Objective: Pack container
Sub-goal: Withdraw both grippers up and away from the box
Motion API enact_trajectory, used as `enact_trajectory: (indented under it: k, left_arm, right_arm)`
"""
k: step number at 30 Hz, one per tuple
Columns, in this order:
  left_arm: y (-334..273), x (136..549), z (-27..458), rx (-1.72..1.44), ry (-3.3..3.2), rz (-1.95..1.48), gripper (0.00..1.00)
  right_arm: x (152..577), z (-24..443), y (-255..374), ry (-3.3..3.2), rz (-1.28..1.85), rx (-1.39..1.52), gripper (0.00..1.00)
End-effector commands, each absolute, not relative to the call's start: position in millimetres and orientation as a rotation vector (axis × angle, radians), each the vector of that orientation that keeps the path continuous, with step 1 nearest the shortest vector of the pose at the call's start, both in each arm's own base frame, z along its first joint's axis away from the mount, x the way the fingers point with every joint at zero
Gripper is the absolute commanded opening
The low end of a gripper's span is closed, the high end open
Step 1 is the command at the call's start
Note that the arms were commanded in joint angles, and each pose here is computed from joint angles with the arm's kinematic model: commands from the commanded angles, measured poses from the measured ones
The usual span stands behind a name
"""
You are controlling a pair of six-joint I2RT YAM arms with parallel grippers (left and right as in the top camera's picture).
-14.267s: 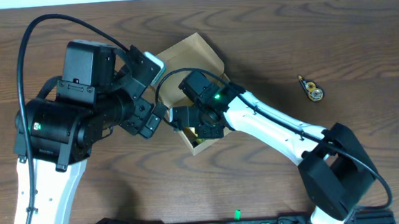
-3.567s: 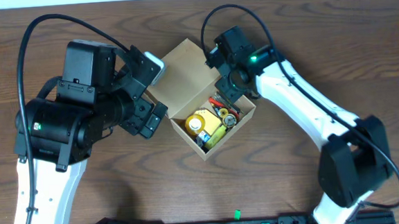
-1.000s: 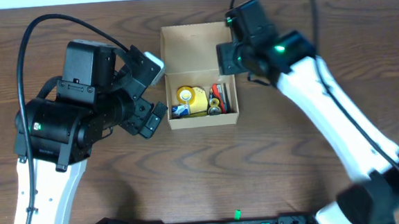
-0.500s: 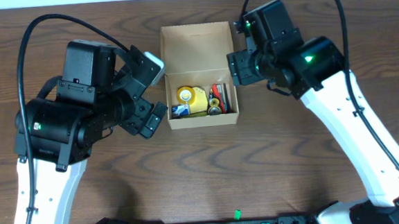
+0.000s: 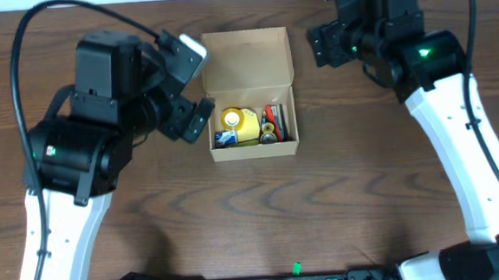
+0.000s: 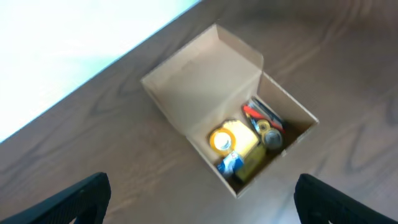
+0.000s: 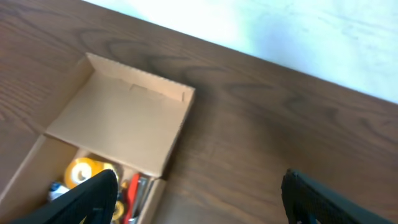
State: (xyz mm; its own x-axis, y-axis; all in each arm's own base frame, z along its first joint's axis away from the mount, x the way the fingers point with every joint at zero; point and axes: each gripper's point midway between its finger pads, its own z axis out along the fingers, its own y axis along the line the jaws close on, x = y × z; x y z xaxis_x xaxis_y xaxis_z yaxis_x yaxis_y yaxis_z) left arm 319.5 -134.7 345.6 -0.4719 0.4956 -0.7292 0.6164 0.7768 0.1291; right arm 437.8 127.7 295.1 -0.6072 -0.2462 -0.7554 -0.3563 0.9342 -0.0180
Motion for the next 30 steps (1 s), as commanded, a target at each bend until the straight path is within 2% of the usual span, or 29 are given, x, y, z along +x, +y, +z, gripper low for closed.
enact_trajectory:
  k: [1,5,9,13,15,18,23,24,25,26,28,30]
  left_arm:
    - [-129,344,337,0.696,2.221,-0.213,0.95]
    - [-114,377,327,0.492,2.268,-0.301,0.95]
    - [-101,396,321,0.447,2.258,-0.435,0.95]
    - [-75,422,302,0.341,2.283,-0.535,0.95]
    - [-67,432,291,0.316,2.295,-0.573,0.95]
    - [-59,449,270,0.29,2.314,-0.613,0.95]
    - [-55,484,244,0.296,2.288,-0.61,0.95]
    - [-54,492,239,0.299,2.278,-0.607,0.95]
    - [-53,500,234,0.301,2.267,-0.602,0.97]
    - [-53,506,229,0.304,2.259,-0.599,0.93]
    - [-52,517,218,0.306,2.25,-0.595,0.78]
    - [-51,527,205,0.306,2.251,-0.596,0.68]
  right_arm:
    - [446,283,126,2.249,0.19,-0.53,0.84]
    - [449,264,124,2.293,0.215,-0.566,0.84]
    - [452,250,129,2.32,0.259,-0.582,0.87]
    - [457,235,130,2.352,0.263,-0.585,0.86]
    - [458,227,131,2.37,0.271,-0.586,0.86]
    - [459,214,139,2.394,0.329,-0.602,0.93]
    - [465,188,144,2.445,0.381,-0.585,0.93]
    - [468,180,143,2.464,0.39,-0.559,0.91]
    - [472,175,143,2.477,0.398,-0.527,0.86]
    - [476,169,142,2.488,0.406,-0.492,0.8]
    - [485,159,139,2.503,0.427,-0.407,0.61]
    - [496,150,136,2.51,0.447,-0.313,0.44]
